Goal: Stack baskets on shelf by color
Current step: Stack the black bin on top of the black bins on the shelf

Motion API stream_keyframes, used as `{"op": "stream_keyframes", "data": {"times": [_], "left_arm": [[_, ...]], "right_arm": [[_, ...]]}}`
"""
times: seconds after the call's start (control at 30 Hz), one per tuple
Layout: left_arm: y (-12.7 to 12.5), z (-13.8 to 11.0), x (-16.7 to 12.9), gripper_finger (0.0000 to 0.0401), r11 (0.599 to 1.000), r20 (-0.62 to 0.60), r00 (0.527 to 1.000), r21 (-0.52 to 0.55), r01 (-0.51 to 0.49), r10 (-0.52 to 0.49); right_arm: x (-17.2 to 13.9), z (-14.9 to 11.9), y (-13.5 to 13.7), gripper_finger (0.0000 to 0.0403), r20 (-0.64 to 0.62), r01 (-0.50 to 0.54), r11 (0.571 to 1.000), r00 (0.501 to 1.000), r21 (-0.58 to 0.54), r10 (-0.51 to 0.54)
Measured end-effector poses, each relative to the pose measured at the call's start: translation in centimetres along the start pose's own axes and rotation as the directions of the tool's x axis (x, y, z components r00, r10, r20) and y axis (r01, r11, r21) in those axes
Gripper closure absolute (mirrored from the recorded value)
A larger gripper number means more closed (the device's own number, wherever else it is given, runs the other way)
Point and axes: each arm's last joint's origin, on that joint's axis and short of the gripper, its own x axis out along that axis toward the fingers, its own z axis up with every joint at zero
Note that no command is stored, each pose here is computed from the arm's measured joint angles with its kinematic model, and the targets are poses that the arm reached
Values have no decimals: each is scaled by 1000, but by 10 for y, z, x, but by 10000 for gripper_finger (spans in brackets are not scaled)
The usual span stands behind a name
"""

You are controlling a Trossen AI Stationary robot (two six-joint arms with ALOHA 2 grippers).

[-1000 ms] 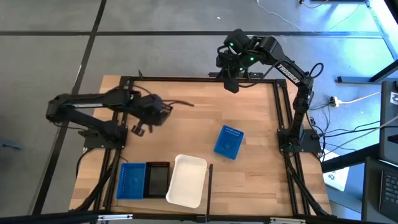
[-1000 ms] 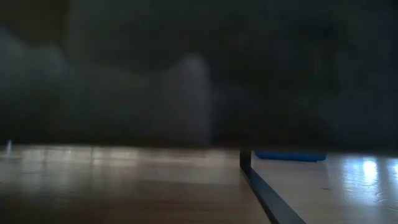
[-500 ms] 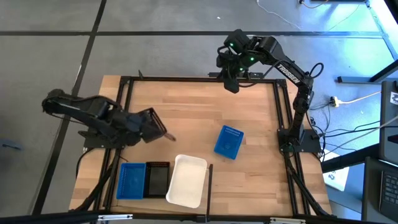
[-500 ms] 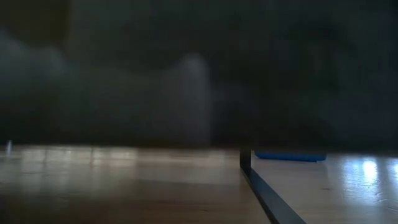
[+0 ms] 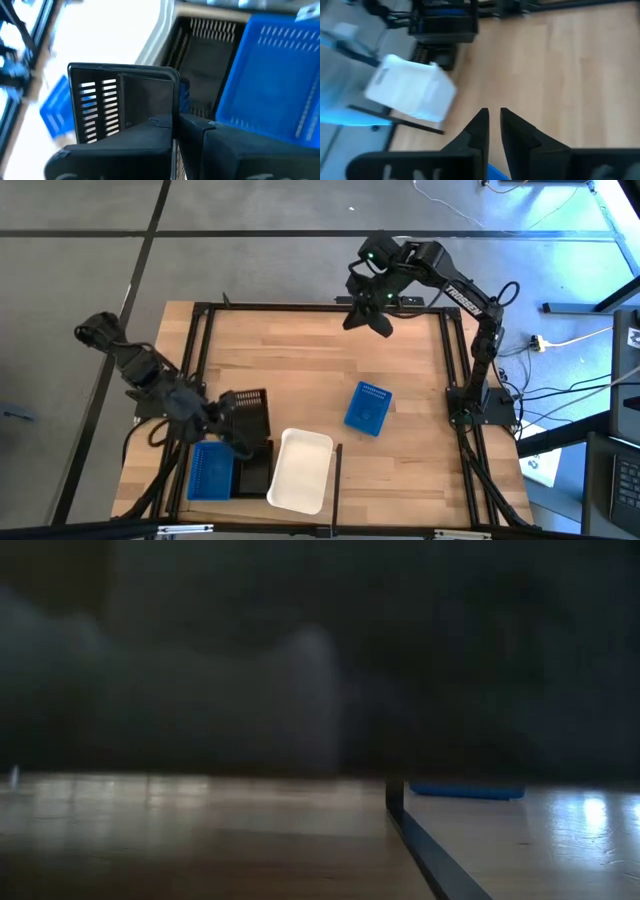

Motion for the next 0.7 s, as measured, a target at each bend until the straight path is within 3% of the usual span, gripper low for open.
{"op": "stream_keyframes", "data": {"times": [0.27,0.7], "left_arm": [[-11,31,4,401,999,197,980,-18,31,-27],[-19,44,41,396,992,89,989,-41,123,-119]], "right_arm": [[2,1,4,360,15,-54,998,998,-8,54],[2,2,4,360,21,-55,998,998,-11,55]]}}
